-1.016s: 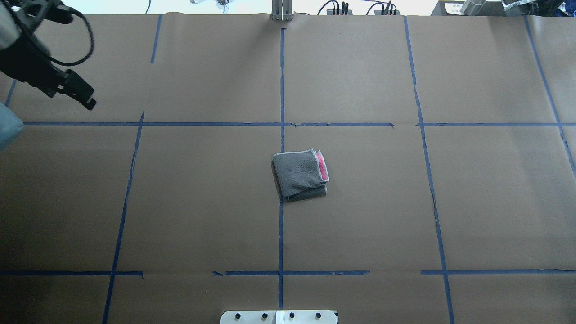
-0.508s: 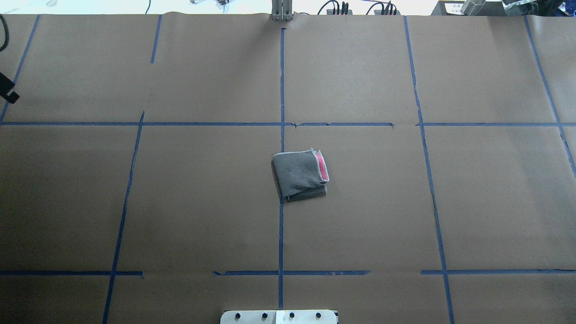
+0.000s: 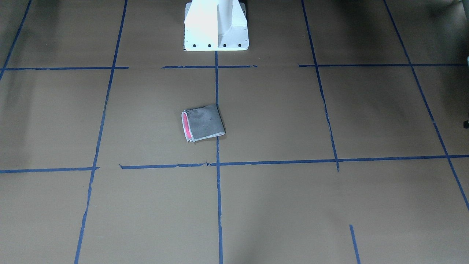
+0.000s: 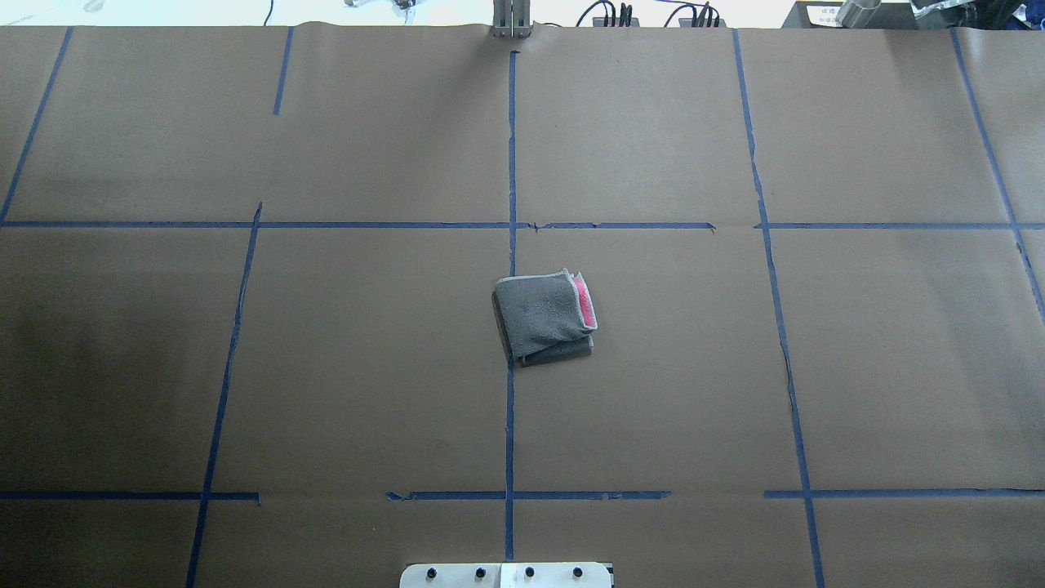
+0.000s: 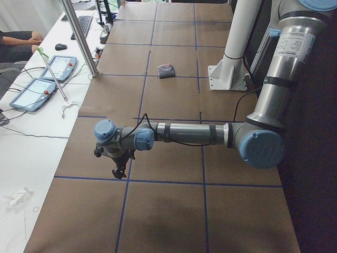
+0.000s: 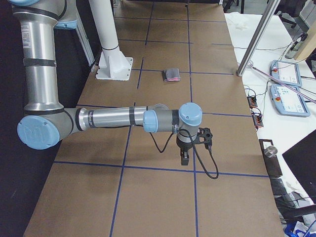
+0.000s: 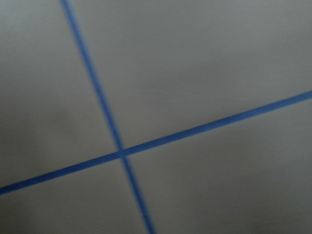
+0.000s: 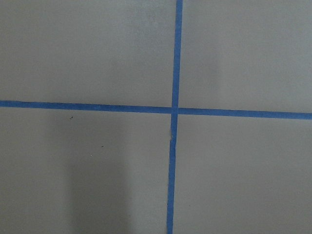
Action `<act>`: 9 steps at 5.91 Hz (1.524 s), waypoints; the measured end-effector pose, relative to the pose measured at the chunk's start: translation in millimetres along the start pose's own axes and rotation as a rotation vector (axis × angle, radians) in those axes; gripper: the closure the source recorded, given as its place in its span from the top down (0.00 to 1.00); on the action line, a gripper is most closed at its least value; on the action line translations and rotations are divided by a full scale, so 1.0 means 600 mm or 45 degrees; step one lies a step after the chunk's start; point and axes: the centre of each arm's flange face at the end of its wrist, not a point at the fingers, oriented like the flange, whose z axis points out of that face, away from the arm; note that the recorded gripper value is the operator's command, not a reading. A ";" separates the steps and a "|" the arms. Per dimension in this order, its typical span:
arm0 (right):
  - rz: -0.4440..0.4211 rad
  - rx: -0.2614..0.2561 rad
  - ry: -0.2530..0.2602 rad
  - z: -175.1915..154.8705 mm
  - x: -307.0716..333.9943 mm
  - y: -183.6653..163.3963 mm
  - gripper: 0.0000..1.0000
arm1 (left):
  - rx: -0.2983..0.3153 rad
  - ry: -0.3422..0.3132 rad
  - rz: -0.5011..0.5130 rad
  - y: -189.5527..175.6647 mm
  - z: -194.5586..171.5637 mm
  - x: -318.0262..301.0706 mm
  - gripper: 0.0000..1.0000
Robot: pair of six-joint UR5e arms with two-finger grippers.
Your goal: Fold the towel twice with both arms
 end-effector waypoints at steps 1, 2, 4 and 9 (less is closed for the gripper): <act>-0.007 0.001 0.000 0.000 -0.011 -0.004 1.00 | 0.037 0.026 -0.007 0.055 0.023 -0.052 1.00; -0.001 0.004 0.001 -0.001 -0.029 -0.009 1.00 | 0.104 0.061 -0.044 0.097 0.010 -0.070 1.00; 0.017 0.005 0.002 -0.002 -0.052 -0.011 1.00 | 0.180 0.090 -0.204 0.134 -0.046 -0.038 1.00; 0.046 -0.030 0.007 0.019 -0.034 0.011 1.00 | 0.103 0.014 -0.330 0.132 -0.137 0.048 1.00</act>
